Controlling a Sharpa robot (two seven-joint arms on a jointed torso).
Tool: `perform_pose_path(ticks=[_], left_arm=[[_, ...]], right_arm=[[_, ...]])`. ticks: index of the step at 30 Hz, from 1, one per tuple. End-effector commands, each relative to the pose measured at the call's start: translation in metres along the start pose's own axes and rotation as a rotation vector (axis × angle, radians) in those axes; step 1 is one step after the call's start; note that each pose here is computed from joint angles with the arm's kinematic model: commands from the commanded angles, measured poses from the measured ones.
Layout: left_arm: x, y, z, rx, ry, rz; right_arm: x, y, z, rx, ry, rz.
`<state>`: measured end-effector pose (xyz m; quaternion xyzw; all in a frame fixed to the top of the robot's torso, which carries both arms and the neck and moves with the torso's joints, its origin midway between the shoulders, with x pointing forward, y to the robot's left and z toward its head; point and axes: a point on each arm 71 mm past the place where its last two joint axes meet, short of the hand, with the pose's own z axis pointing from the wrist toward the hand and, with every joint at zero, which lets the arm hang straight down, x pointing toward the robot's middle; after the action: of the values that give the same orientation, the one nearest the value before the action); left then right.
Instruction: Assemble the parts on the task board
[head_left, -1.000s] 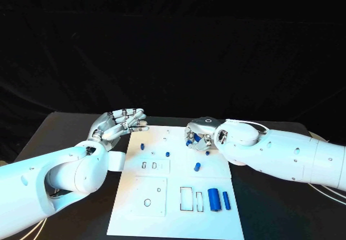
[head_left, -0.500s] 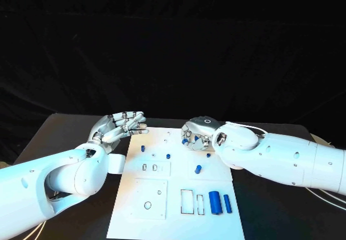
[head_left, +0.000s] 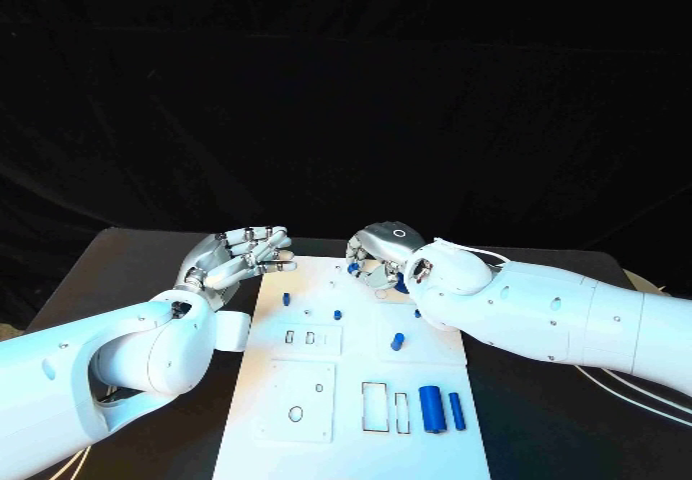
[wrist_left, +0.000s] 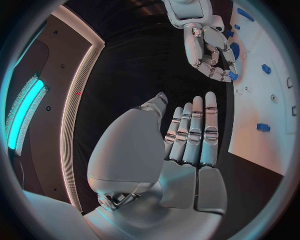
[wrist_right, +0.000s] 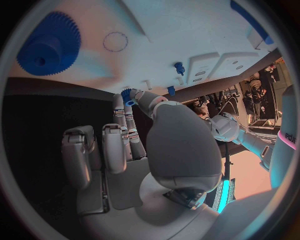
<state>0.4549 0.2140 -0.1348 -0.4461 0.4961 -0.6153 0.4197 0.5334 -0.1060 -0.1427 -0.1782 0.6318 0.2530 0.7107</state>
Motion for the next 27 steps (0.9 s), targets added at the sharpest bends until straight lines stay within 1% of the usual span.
perform_pose_path(ticks=[1, 11, 27], left_arm=[[0.0036, -0.0015, 0.0008, 0.01, 0.026, -0.008], [0.0047, -0.0023, 0.0009, 0.011, 0.029, -0.009], [0.0057, -0.0026, 0.0015, 0.011, 0.032, -0.01]], right_arm=[[-0.002, 0.001, 0.004, 0.006, -0.045, -0.007], [0.004, 0.006, 0.013, 0.002, -0.039, 0.001], [0.013, 0.008, 0.017, -0.001, -0.006, 0.011]])
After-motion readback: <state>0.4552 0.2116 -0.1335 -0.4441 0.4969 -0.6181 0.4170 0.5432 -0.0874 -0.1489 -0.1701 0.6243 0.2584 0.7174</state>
